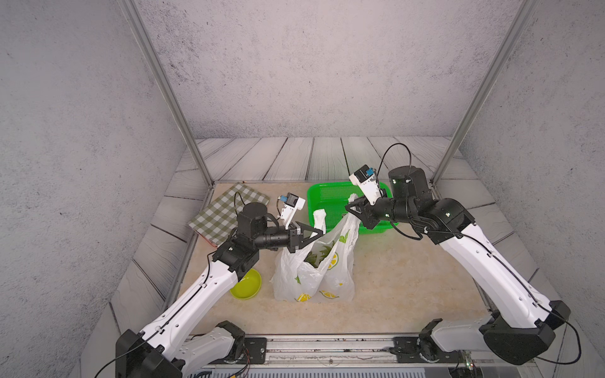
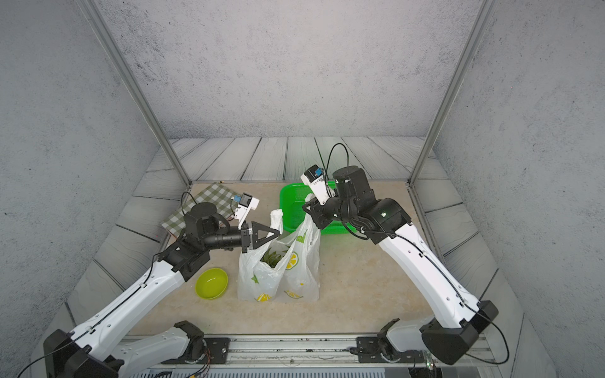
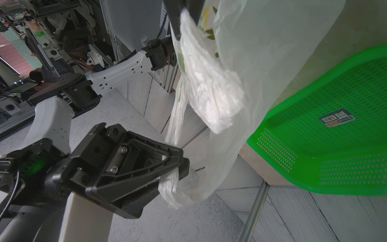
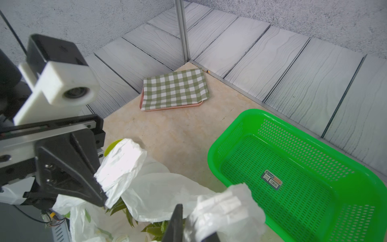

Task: Place the pineapple into a plastic bag & tie a knot
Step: Cross the plastic bag at the center of the board.

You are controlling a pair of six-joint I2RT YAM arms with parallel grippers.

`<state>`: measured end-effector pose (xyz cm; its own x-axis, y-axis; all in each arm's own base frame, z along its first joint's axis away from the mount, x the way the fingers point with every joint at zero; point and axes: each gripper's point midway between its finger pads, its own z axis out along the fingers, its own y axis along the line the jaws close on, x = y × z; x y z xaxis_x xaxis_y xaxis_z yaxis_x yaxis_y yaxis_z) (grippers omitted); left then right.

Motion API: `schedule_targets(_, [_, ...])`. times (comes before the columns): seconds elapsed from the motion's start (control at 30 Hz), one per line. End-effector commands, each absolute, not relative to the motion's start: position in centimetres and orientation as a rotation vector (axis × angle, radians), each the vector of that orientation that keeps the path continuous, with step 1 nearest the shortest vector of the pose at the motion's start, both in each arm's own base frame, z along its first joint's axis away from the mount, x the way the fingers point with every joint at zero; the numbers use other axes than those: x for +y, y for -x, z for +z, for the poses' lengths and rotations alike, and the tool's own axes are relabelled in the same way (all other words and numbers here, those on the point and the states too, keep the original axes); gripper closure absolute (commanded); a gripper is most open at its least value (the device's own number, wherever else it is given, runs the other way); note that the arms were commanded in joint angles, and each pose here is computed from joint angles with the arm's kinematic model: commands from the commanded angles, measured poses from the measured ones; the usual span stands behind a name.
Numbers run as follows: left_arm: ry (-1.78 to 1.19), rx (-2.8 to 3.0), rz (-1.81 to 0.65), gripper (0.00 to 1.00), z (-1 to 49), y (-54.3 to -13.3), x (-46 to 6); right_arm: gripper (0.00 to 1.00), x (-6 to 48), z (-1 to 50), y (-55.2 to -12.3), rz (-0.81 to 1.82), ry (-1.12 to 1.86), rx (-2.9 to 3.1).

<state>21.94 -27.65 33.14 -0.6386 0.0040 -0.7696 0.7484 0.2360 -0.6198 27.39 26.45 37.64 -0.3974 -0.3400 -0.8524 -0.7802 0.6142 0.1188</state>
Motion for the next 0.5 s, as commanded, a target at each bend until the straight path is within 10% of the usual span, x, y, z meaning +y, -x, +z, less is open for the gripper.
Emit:
schedule_targets(0.0, [-0.718,1.856,-1.397,1.00,33.8,-22.4,-27.7,0.85,26.8,38.4,-25.7,0.758,0.907,1.969])
schedule_targets(0.47, [-0.756,1.861,-1.371,1.00,33.9,-23.0,-28.1,0.32,19.4,36.6,-23.6,0.496,0.702,2.061])
